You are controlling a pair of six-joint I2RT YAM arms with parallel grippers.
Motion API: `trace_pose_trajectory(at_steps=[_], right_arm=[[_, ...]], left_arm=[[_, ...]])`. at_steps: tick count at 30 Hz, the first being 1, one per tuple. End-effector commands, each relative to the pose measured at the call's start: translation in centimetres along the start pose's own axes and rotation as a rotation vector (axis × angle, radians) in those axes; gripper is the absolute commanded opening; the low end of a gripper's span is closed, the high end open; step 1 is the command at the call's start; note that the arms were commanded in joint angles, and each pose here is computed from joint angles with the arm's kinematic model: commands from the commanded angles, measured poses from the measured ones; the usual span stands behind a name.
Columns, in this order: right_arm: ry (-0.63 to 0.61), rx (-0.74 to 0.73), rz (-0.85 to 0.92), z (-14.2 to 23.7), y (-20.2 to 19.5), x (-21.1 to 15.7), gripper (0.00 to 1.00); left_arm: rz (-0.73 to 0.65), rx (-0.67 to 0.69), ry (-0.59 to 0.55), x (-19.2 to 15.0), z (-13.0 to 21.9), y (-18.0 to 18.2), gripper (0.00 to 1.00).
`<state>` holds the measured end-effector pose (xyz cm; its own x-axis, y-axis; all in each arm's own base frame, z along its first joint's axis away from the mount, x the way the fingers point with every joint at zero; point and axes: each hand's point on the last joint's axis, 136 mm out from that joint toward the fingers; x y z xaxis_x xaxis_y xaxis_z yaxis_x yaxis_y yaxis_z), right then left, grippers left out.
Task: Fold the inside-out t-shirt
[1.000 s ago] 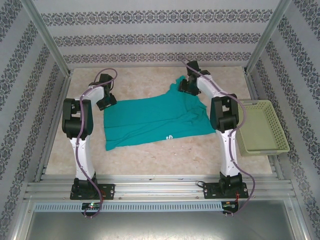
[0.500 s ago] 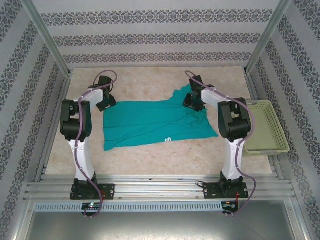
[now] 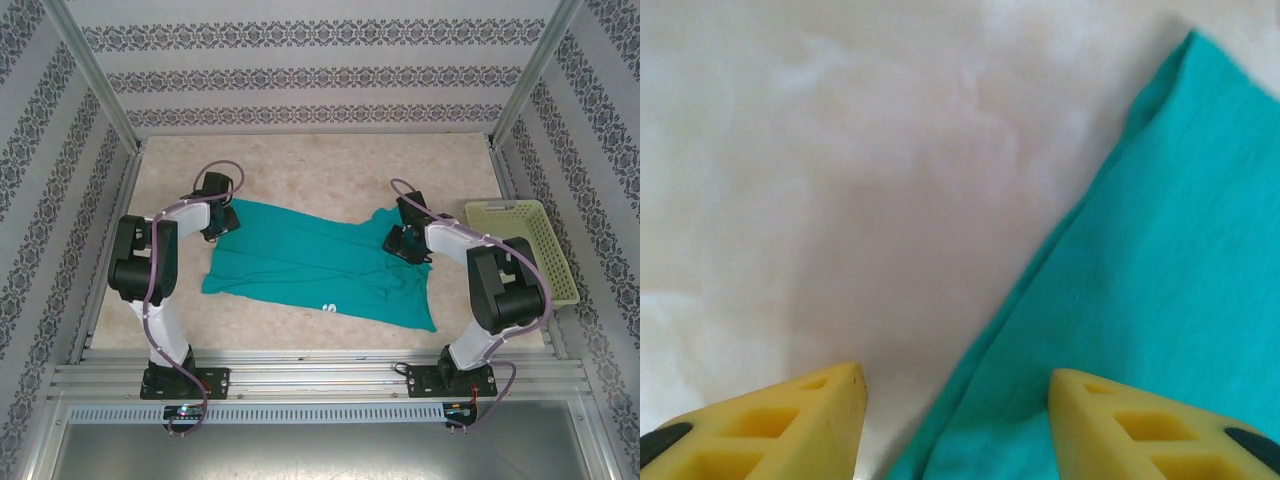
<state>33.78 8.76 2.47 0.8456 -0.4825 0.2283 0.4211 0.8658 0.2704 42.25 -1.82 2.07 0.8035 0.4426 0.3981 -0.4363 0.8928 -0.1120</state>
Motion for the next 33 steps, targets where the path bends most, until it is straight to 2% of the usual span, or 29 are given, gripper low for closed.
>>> trace_pose_trajectory(at_steps=[1, 7, 17, 24, 33], right_arm=[[-0.069, 0.022, 0.002, 1.9, 0.7, 1.9, 0.45], [-0.132, 0.029, -0.010, 3.2, 2.0, 7.5, 0.50], [-0.110, -0.075, -0.040, -0.4, 1.6, 13.7, 0.53], [-0.057, -0.149, -0.032, -2.9, 0.8, 14.8, 0.55], [-0.035, -0.160, -0.031, -4.3, 0.4, 14.8, 0.54]], left_arm=[[-0.034, 0.027, 0.118, -3.4, 0.6, 0.7, 0.52], [-0.066, 0.061, 0.042, 0.7, 1.7, 0.0, 0.57], [-0.104, 0.094, 0.061, 3.6, -1.3, -1.5, 0.62], [-0.113, 0.087, 0.079, 4.5, -3.0, -2.5, 0.62], [-0.124, 0.021, 0.070, 5.6, -3.6, -4.3, 0.55]])
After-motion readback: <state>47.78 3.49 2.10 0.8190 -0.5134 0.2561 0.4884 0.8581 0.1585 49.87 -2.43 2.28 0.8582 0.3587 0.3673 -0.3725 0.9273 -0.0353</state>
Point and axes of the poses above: each hand's point on the last joint's axis, 136 mm out from that joint toward the fingers, its own z axis back along the fingers, its own y axis along the line the jaws close on, x = y × z, and after that the axes turned 1 degree about -z, right-handed
